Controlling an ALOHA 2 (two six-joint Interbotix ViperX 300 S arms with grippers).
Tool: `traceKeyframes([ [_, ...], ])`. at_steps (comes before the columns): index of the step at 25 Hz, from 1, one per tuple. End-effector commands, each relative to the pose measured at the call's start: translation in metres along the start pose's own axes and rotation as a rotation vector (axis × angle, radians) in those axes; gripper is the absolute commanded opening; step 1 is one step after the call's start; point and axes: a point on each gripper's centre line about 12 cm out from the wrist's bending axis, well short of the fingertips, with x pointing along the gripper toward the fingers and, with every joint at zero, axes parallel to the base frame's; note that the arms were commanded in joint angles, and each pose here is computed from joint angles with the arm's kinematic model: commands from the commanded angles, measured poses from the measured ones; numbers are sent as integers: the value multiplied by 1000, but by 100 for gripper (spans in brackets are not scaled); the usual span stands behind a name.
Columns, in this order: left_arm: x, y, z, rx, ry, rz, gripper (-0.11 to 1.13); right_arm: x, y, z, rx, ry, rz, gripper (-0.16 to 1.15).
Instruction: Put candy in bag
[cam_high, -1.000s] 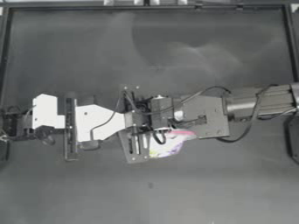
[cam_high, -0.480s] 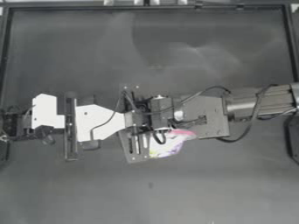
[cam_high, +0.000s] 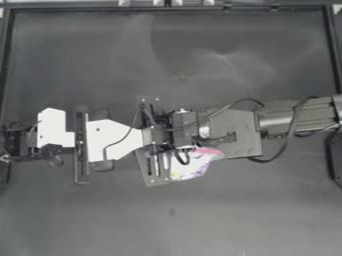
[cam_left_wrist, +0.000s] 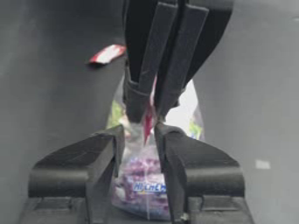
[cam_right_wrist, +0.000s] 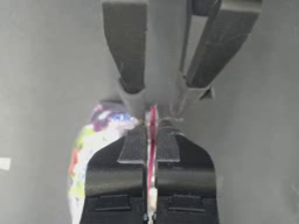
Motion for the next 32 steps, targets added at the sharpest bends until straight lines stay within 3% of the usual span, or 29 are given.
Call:
traceKeyframes([
  [1,3,-1,10,-3,-38,-2,70,-32,-6,9,10,-72,-9,5],
  [7,4,0,7,-6,-28,0,68,-31,-5,9,9,-73,-8,5],
  [14,4,0,7,-7,-29,0,54,-31,-5,9,12,-73,-7,5],
  [23,10,-1,12,-7,-40,-1,59,-30,-4,9,9,-70,-4,5],
  [28,17,-1,4,-2,-9,-1,51,-31,-3,9,6,-70,-4,5],
  [32,16,-3,4,1,-11,-5,32,-31,-3,9,5,-70,-6,5],
])
